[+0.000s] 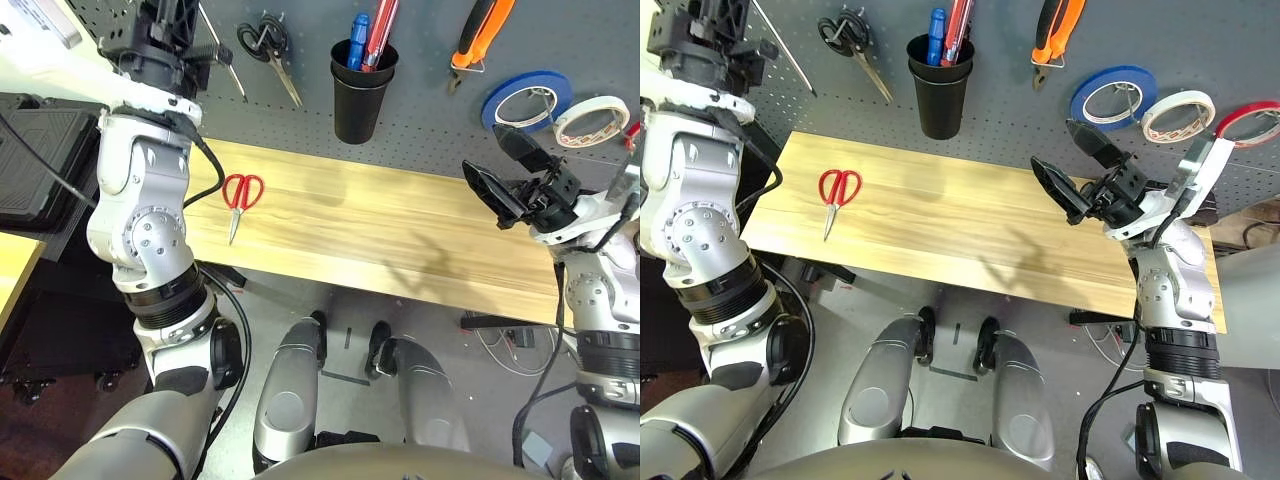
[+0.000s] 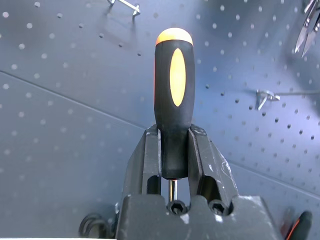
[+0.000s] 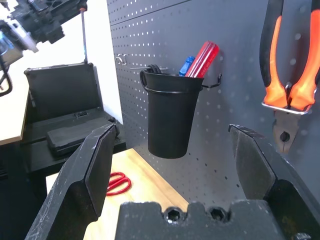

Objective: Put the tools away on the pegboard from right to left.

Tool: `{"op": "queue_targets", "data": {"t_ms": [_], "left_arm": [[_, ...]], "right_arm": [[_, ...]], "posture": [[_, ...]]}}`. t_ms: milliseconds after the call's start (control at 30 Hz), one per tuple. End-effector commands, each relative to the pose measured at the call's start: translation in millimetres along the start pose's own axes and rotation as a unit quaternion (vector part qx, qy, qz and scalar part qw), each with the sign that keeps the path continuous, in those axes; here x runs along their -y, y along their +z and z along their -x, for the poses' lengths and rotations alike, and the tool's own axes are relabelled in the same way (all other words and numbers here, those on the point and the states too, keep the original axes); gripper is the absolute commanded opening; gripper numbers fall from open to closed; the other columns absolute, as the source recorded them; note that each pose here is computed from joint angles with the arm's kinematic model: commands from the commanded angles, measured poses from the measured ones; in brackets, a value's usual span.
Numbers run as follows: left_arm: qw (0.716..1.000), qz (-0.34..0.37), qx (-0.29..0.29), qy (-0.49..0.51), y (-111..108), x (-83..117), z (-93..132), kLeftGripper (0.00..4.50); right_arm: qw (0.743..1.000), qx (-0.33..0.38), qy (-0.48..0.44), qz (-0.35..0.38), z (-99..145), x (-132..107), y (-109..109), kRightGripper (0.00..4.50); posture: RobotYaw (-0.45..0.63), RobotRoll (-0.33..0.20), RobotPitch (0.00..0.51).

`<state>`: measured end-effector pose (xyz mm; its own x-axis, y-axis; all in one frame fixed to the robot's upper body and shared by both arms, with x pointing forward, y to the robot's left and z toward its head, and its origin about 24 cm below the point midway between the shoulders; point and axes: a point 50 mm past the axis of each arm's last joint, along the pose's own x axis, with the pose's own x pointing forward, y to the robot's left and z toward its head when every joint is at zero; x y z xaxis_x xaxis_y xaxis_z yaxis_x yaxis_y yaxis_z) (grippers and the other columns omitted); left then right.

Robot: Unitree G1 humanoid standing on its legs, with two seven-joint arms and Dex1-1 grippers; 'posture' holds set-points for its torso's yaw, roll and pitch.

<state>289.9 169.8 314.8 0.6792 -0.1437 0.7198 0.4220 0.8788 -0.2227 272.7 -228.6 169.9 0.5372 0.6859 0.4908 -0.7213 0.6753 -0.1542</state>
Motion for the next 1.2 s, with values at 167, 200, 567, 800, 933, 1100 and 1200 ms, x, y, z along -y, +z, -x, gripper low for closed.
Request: {"op": "queue_targets", "data": {"t_ms": [167, 200, 567, 800, 933, 1100, 1200], "left_arm": [[0.999, 0.034, 0.022, 0.002, -14, 7, -23, 0.55], [0.999, 0.038, 0.023, 0.002, -18, 9, -27, 0.55], [0.996, 0.088, 0.024, -0.012, -53, 38, -62, 0.55], [0.994, 0.105, 0.015, -0.012, -69, 48, -71, 0.55], [0.994, 0.105, 0.007, -0.02, -77, 55, -71, 0.55], [0.997, 0.061, -0.01, -0.036, -93, 62, -68, 0.55], [0.998, 0.051, -0.017, -0.045, -98, 65, -65, 0.55]], "right_arm": [[1.0, 0.004, -0.01, 0.015, 4, -2, 9, 4.5], [1.0, 0.003, -0.012, 0.016, 3, -3, 9, 4.5], [1.0, -0.002, -0.023, 0.02, -3, -3, 2, 4.5], [0.999, -0.001, -0.028, 0.028, -7, -4, -1, 4.5], [0.999, -0.003, -0.029, 0.031, -8, -4, -3, 4.5], [0.999, -0.003, -0.032, 0.035, -11, -5, -4, 4.5], [0.999, -0.007, -0.034, 0.039, -11, -5, -6, 4.5]], "posture": [[0.17, 0.0, 0.204], [0.17, 0.0, 0.204], [0.16, 0.0, 0.213], [0.15, 0.0, 0.219], [0.14, 0.0, 0.225], [0.14, 0.0, 0.228], [0.14, 0.0, 0.228]]}}
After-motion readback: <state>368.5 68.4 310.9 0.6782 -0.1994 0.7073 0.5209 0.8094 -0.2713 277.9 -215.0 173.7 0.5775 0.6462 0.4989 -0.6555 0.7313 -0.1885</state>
